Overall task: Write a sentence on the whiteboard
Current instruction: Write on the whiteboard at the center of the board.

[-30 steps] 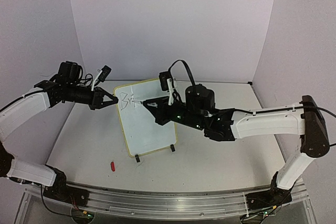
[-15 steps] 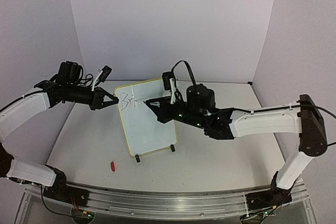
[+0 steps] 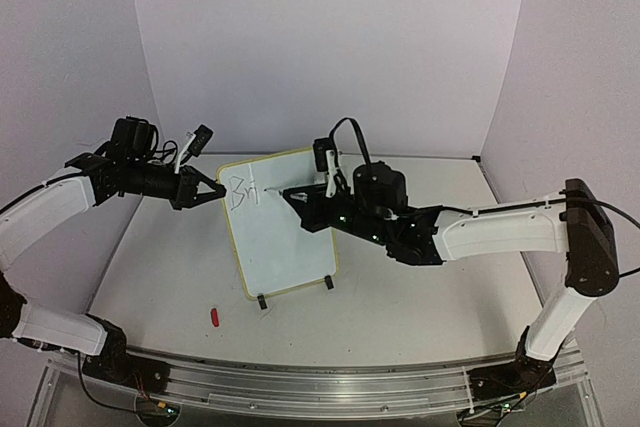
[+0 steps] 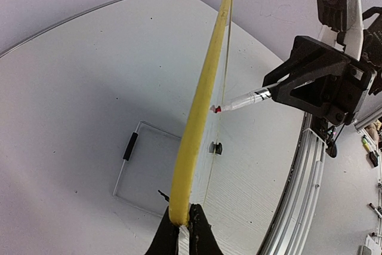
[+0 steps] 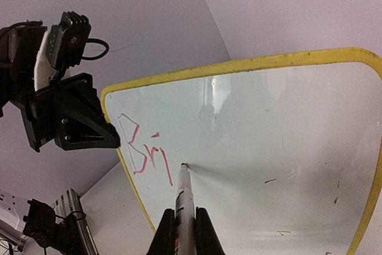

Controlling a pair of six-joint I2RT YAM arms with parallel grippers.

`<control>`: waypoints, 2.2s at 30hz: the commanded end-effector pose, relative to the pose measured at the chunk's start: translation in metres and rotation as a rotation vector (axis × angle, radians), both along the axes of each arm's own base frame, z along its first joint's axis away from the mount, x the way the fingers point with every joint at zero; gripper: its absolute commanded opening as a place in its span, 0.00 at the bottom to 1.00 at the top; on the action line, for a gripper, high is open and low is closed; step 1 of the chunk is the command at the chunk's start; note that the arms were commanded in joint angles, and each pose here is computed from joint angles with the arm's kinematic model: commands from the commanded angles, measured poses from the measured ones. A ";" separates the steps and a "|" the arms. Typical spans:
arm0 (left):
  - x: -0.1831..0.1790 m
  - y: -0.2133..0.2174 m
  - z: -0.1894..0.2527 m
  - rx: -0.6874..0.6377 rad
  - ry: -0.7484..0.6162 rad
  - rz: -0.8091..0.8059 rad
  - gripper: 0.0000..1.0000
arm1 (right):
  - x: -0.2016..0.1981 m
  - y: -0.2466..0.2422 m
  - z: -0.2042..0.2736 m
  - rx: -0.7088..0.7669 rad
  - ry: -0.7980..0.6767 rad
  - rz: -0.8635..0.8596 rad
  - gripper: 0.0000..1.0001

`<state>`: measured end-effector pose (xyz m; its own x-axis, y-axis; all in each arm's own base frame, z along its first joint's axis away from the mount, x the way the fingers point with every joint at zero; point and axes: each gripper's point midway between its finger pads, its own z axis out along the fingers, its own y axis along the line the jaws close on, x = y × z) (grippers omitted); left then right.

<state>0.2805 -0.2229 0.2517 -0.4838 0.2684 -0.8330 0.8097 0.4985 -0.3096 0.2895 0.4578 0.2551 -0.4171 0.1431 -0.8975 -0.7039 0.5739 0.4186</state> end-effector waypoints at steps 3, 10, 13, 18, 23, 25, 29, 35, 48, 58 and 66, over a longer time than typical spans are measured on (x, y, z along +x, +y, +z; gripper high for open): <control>0.001 0.003 -0.028 0.098 0.028 0.015 0.00 | 0.014 0.002 0.020 0.046 -0.042 -0.043 0.00; 0.002 0.003 -0.030 0.101 0.031 0.015 0.00 | 0.016 0.007 0.019 0.039 -0.049 -0.031 0.00; 0.002 0.003 -0.030 0.101 0.032 0.014 0.00 | 0.013 0.012 0.014 0.032 -0.040 -0.002 0.00; 0.002 0.002 -0.030 0.101 0.032 0.013 0.00 | 0.010 0.014 0.001 0.014 -0.009 0.016 0.00; 0.002 0.002 -0.030 0.100 0.032 0.012 0.00 | 0.008 0.008 -0.007 -0.001 0.008 0.006 0.00; 0.002 0.002 -0.030 0.100 0.033 0.011 0.00 | 0.008 0.005 -0.006 0.000 0.007 -0.003 0.00; 0.002 0.002 -0.031 0.100 0.034 0.011 0.00 | 0.008 0.003 -0.004 0.000 0.002 -0.010 0.00; 0.002 0.002 -0.030 0.101 0.033 0.012 0.00 | 0.009 0.001 -0.002 -0.006 -0.003 -0.017 0.00; 0.002 0.002 -0.031 0.103 0.037 0.012 0.00 | 0.005 -0.007 -0.001 -0.022 -0.002 -0.023 0.00; 0.002 0.002 -0.031 0.106 0.034 0.013 0.00 | 0.012 -0.013 0.016 0.007 -0.041 -0.074 0.00; 0.002 0.002 -0.032 0.105 0.036 0.012 0.00 | 0.013 -0.010 0.030 0.045 -0.064 -0.071 0.00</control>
<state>0.2839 -0.2229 0.2507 -0.4865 0.2646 -0.8327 0.8043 0.5077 -0.3086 0.2911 0.4579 0.2480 -0.4164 0.1267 -0.9003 -0.6995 0.5879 0.4063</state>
